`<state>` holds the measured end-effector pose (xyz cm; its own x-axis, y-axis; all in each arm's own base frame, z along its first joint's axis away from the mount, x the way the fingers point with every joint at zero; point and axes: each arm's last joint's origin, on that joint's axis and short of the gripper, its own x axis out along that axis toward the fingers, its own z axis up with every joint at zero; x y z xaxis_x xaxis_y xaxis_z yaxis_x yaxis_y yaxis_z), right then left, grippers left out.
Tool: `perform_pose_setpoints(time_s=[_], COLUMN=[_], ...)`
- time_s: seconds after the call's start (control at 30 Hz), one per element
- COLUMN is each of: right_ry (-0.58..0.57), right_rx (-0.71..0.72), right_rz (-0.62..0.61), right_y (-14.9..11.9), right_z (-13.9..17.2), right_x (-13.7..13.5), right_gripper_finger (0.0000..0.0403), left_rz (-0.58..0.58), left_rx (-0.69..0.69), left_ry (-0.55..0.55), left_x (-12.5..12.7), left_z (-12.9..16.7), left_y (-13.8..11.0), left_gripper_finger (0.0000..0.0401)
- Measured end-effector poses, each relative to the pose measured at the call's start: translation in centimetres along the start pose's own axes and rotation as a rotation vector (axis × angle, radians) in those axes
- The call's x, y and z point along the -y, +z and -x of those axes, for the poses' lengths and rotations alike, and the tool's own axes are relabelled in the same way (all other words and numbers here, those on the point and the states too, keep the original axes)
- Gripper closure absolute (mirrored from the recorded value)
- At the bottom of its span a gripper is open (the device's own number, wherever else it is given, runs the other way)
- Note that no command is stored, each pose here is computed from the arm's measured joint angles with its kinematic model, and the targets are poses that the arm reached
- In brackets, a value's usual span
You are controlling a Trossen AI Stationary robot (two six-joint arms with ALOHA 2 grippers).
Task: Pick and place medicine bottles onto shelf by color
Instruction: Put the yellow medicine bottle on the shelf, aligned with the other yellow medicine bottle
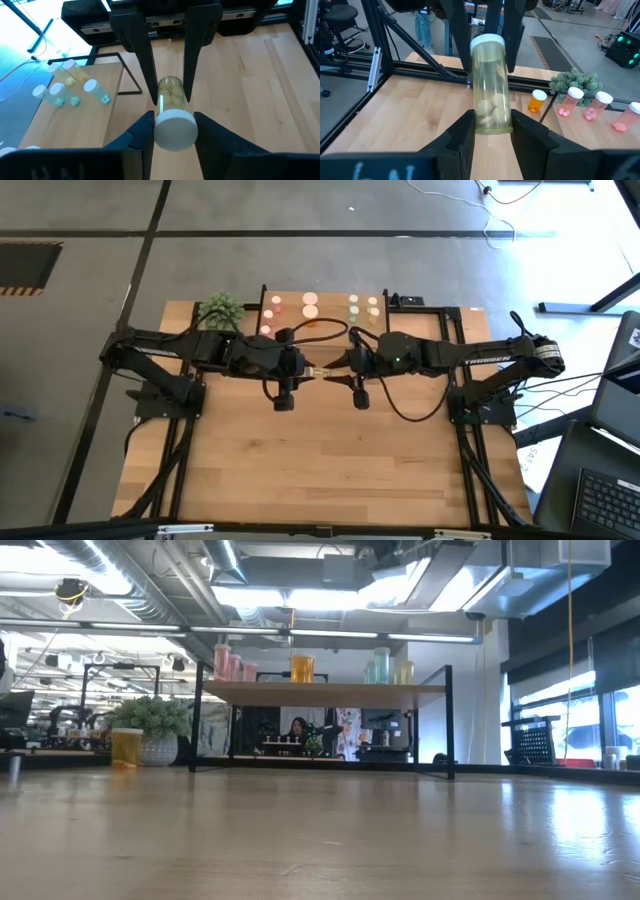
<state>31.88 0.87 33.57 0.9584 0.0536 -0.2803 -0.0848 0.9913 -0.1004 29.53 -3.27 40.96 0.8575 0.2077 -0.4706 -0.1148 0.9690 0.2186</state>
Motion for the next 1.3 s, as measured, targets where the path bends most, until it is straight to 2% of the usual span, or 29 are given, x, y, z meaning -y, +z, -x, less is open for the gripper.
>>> perform_pose_setpoints(time_s=[0.53, 0.93, 1.3], right_ry=[-0.001, -0.001, 0.002], right_rx=[0.0, 0.001, -0.038], right_rz=[-0.004, -0.003, -0.03], right_y=[0.0, 0.0, 0.7], right_z=[0.0, 0.1, 3.2], right_x=[0.0, 0.0, 0.0], right_gripper_finger=[0.0281, 0.0213, 0.0208], left_rz=[0.0, 0.0, 0.001], left_rx=[0.0, -0.001, -0.012], left_ry=[-0.002, -0.004, -0.014], left_x=[0.0, 0.0, -0.2], left_z=[0.0, 0.0, 0.0], left_y=[0.0, 0.0, -0.1], left_gripper_finger=[0.0299, 0.0299, 0.0299])
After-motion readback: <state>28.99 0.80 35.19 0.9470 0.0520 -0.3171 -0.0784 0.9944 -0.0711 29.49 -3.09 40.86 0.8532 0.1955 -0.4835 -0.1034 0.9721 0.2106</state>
